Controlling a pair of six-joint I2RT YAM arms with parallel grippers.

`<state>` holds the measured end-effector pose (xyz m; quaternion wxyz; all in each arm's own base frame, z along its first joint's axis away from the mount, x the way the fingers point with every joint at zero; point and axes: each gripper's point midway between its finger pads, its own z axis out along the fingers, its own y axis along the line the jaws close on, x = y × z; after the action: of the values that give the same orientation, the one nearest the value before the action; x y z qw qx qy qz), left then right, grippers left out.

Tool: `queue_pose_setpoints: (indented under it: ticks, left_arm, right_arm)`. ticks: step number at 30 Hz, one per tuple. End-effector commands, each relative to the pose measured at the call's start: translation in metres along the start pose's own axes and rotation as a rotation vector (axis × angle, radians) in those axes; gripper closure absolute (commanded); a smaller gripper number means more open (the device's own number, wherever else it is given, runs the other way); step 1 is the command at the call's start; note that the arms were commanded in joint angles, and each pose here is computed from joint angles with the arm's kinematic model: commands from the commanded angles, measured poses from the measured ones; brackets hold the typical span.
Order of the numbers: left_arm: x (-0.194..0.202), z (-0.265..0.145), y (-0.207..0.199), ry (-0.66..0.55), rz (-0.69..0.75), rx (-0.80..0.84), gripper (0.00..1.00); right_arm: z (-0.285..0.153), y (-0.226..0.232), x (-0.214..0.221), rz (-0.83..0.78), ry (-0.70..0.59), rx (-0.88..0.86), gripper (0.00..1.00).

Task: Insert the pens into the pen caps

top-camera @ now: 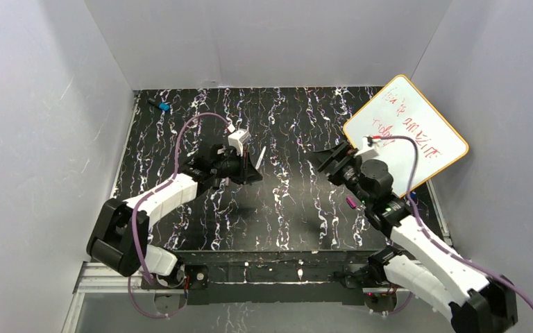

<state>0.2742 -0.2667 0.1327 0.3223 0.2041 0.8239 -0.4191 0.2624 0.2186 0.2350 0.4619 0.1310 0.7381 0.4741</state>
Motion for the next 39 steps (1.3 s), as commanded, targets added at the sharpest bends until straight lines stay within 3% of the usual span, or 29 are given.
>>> queue_pose_setpoints:
  ticks: [1,6,8,12,17,20,24,30,35,39]
  left_arm:
    - [-0.006,-0.024,0.020,0.039,0.086,-0.190,1.00]
    - [-0.007,-0.032,0.021,0.042,0.103,-0.220,1.00]
    - [-0.007,-0.031,0.019,0.042,0.089,-0.208,1.00]
    - [-0.003,-0.028,0.016,0.049,0.067,-0.183,1.00]
    - [0.001,-0.026,0.031,0.065,0.081,-0.239,1.00]
    - [0.005,-0.024,0.043,0.098,0.076,-0.286,1.00]
    - [-0.003,-0.016,0.042,0.096,0.052,-0.277,1.00]
    - [-0.012,-0.002,0.041,0.081,0.013,-0.248,1.00]
    - [-0.002,-0.003,0.046,0.121,0.017,-0.261,1.00]
    - [-0.002,-0.003,0.048,0.143,0.016,-0.273,1.00]
  right_arm:
    - [-0.053,-0.087,-0.015,0.377,-0.203,0.560,0.01]
    - [-0.080,-0.118,0.009,0.884,-0.312,0.733,0.01]
    - [-0.076,-0.124,0.011,0.985,-0.350,0.787,0.01]
    - [-0.081,-0.139,0.006,1.021,-0.439,1.040,0.01]
    - [-0.085,-0.164,-0.012,1.095,-0.510,1.189,0.02]
    - [-0.096,-0.170,-0.035,1.122,-0.575,1.245,0.22]
    - [-0.104,-0.173,-0.052,1.156,-0.615,1.274,0.33]
    - [-0.110,-0.198,-0.011,1.229,-0.546,1.350,0.42]
    - [-0.112,-0.223,0.015,1.257,-0.528,1.371,0.37]
    - [-0.100,-0.243,0.024,1.288,-0.539,1.328,0.40]
